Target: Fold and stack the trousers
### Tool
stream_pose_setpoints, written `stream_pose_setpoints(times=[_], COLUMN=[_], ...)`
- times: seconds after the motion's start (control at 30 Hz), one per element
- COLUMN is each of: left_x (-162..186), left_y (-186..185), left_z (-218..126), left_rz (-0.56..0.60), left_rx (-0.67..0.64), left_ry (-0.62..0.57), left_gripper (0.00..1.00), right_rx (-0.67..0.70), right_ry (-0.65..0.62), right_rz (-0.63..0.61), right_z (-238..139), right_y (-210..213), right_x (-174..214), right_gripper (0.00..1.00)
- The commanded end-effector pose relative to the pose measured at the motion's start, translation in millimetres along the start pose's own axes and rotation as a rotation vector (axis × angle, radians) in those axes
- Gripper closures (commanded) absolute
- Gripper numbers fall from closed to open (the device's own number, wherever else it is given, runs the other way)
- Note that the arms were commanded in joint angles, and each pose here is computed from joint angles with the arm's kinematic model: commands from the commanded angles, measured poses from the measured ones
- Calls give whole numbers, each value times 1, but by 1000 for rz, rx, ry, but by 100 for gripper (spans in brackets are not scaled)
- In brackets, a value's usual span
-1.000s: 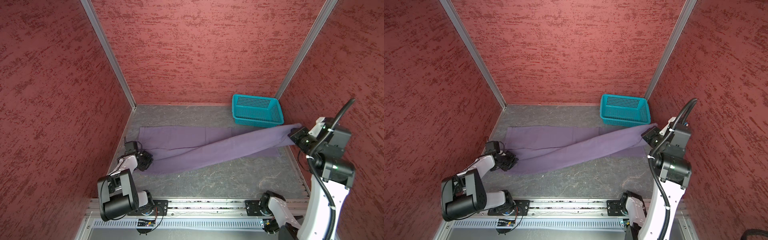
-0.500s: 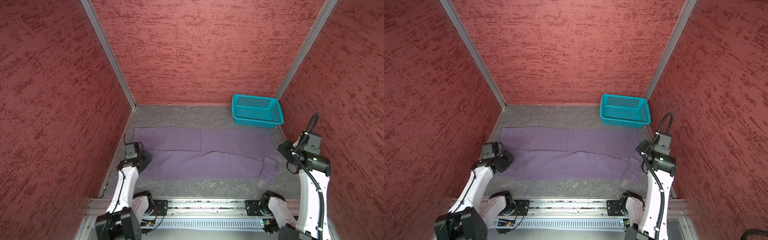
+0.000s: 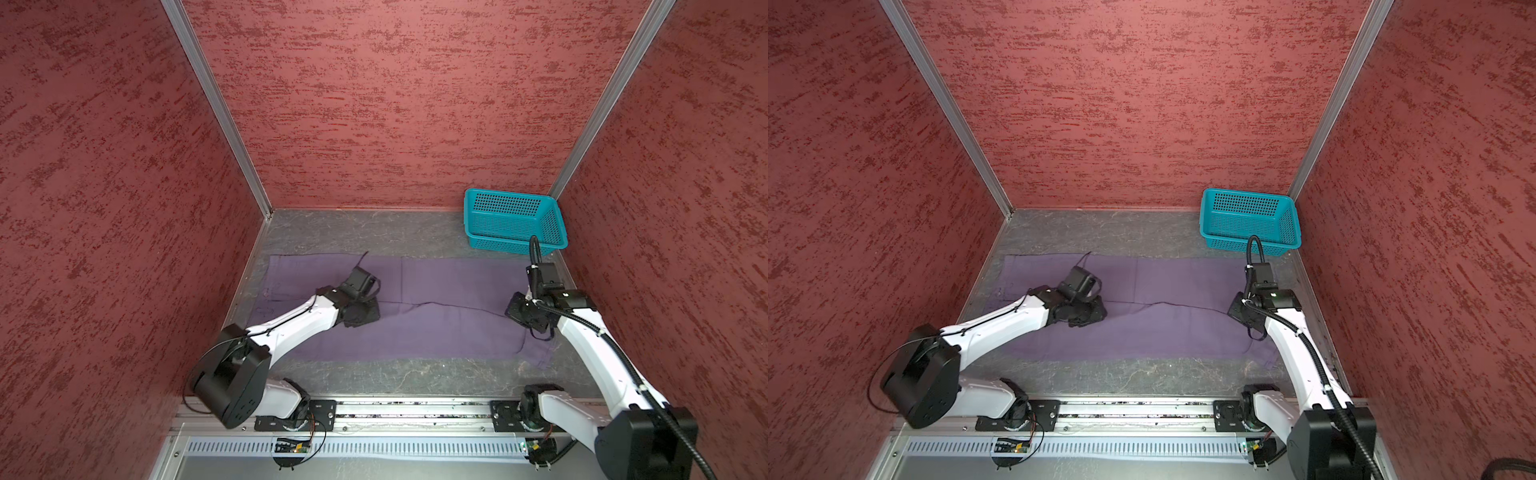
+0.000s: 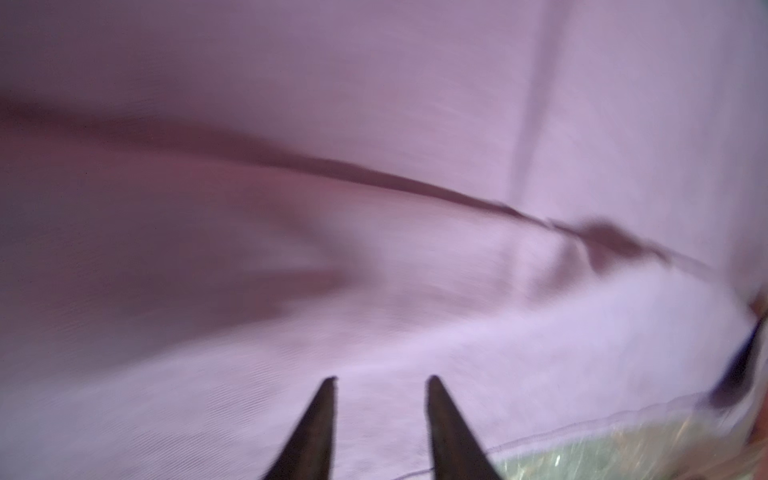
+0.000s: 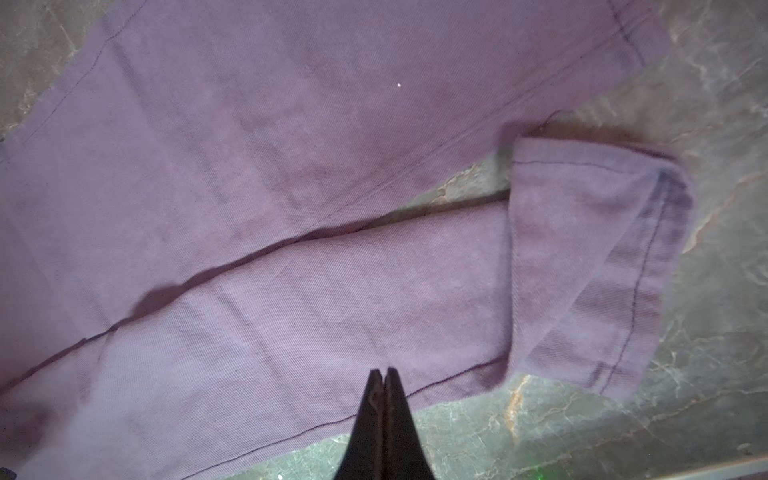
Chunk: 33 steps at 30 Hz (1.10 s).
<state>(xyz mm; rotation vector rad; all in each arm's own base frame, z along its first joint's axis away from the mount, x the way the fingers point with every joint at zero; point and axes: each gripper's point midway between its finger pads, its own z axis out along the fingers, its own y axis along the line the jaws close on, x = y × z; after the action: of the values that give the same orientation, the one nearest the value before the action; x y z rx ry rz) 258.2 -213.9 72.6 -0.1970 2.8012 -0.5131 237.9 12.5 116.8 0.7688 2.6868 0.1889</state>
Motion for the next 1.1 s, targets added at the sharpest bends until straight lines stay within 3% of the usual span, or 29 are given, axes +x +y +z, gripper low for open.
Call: stream_pose_setpoints(times=[0.0, 0.1, 0.33, 0.6, 0.67, 0.8, 1.03, 1.07], left_x=[14, 34, 69, 96, 99, 102, 87, 80], left_y=[-16, -11, 9, 21, 25, 34, 71, 78], left_z=[15, 28, 33, 50, 54, 62, 66, 63], left_rz=[95, 74, 8, -32, -30, -29, -109, -124], left_rx=[-17, -27, -86, -110, -119, -141, -169, -167], left_ry=[64, 153, 264, 330, 339, 343, 336, 319], left_gripper=[49, 44, 26, 25, 31, 63, 99, 100], right_rx=[74, 179, 160, 164, 177, 179, 190, 189], right_ry=[-17, 40, 143, 213, 232, 256, 214, 218], right_rz=[-52, -91, -188, -319, -336, -327, -334, -336], right_z=[-3, 3, 40, 68, 75, 84, 67, 63], right_y=[-5, -10, 25, 56, 55, 51, 48, 49], right_x=[-8, 13, 73, 112, 118, 126, 116, 115], right_gripper=[92, 70, 42, 34, 33, 31, 26, 26])
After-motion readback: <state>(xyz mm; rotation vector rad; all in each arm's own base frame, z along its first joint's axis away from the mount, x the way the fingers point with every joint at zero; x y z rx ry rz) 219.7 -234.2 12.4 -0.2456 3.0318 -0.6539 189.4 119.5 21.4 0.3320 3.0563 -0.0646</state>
